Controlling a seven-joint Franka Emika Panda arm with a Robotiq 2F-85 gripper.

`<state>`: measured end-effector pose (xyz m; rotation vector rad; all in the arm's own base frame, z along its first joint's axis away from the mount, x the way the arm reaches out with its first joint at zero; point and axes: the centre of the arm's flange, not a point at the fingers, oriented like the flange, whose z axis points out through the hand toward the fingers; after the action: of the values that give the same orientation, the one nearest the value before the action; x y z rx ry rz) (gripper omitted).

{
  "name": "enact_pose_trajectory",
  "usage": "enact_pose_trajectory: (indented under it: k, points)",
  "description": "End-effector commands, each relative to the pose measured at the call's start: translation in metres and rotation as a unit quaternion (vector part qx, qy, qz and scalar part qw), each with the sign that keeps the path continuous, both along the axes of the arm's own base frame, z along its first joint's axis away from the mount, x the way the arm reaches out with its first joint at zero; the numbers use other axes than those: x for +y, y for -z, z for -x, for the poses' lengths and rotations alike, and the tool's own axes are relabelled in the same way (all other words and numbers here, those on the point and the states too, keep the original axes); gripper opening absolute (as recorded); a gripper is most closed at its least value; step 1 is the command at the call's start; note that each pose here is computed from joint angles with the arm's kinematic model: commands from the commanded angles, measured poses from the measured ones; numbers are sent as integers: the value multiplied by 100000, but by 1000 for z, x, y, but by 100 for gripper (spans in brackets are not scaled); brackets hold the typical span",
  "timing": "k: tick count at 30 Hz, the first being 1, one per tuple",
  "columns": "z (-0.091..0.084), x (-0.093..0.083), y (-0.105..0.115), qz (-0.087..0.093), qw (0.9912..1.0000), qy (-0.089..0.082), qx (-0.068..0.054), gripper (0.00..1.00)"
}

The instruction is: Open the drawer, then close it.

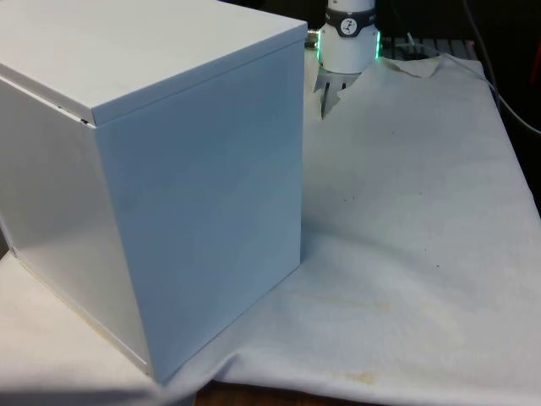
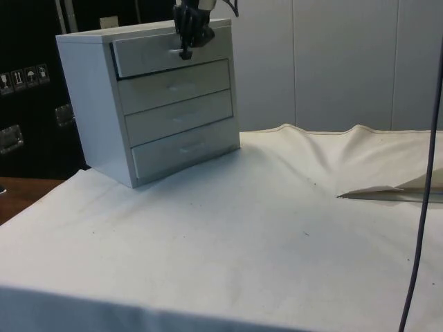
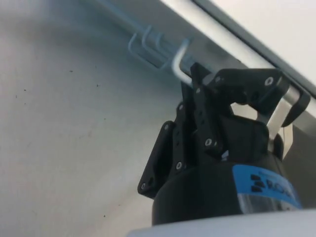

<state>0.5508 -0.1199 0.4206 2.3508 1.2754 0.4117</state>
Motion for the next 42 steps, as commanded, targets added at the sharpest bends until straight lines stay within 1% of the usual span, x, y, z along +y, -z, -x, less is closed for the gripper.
enact_pose_trajectory:
  k: [1, 2, 5, 8, 9, 10, 15, 16, 17, 18, 25, 26, 27, 28, 29, 35, 36, 37, 38, 42]
  points:
    - [0, 0, -3, -36, 100000, -16, 29, 0]
    - [2, -4, -8, -86, 100000, 17, 127, 0]
    - [4, -1, -6, -115, 99999, -96, 426, 0]
    - [8, 1, -5, -207, 99998, -311, 455, 0]
    - [4, 2, -3, -269, 99998, -339, 549, 0]
    - [10, 3, -5, -183, 99997, -470, 526, 0]
    - [21, 10, -3, -372, 99991, -1113, 601, 0]
    - [20, 12, -1, -1129, 99981, -1322, 845, 0]
    - [23, 11, -3, -436, 99990, -1148, 645, 0]
    - [28, 12, -3, -433, 99988, -1311, 686, 0]
    - [44, 19, -1, -541, 99976, -2002, 749, 0]
    - [43, 21, 1, -1234, 99961, -2251, 1061, 0]
    - [46, 20, -1, -545, 99973, -2135, 759, 0]
    - [48, 21, -1, -570, 99972, -2176, 758, 0]
    - [53, 23, -1, -707, 99966, -2405, 763, 0]
    - [69, 30, 1, -1035, 99943, -3091, 835, 0]
    - [66, 31, 3, -1797, 99926, -3200, 1115, 0]
    - [71, 31, 1, -1083, 99939, -3217, 835, 0]
    - [71, 31, 1, -1083, 99939, -3217, 835, 0]
    - [81, 35, 2, -1238, 99922, -3689, 726, 0]
